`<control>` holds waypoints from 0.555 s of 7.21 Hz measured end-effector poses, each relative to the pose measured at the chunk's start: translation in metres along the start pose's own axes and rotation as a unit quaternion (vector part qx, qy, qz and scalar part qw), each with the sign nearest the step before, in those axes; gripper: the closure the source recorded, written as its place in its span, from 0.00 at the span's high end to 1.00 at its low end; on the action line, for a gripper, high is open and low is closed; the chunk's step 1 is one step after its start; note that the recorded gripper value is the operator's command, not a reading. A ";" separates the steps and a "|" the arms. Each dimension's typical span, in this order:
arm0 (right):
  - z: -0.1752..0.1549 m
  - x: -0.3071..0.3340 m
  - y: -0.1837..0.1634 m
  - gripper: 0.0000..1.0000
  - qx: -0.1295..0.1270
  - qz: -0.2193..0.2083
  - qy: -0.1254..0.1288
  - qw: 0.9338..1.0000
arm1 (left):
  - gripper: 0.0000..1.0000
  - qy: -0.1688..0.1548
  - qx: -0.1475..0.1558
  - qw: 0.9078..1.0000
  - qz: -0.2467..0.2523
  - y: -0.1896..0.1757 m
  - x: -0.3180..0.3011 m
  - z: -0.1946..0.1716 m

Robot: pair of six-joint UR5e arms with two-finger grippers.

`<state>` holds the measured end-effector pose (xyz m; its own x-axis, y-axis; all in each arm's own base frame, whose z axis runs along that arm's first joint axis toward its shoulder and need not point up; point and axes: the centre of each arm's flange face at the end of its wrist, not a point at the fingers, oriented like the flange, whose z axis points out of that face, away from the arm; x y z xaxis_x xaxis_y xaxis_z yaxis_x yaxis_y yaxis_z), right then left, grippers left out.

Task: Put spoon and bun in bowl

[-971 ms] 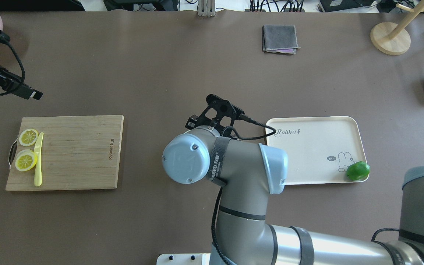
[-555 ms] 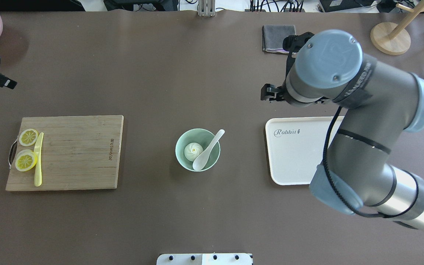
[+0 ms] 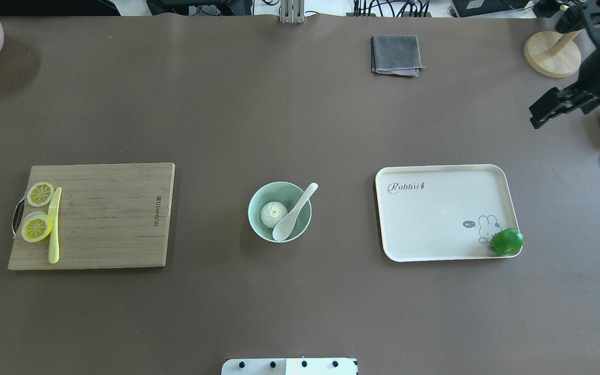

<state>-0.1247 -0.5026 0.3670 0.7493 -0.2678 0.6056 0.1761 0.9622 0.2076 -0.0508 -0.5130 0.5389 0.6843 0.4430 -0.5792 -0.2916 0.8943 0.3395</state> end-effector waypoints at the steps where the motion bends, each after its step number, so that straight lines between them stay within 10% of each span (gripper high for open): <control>1: 0.004 0.057 0.027 1.00 -0.014 -0.009 -0.002 1.000 | 0.99 -0.002 -0.007 1.000 -0.023 0.044 -0.027 0.009; 4: 0.035 0.210 0.092 1.00 -0.060 -0.040 -0.003 0.997 | 0.99 -0.022 -0.014 0.998 -0.056 0.109 -0.049 0.017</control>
<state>0.0263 -0.4720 0.5402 0.7260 -0.3433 0.5959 0.3104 0.9368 0.1615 -0.1052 -0.4382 0.6171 0.7424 0.3377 -0.5786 -0.2299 0.9396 0.2535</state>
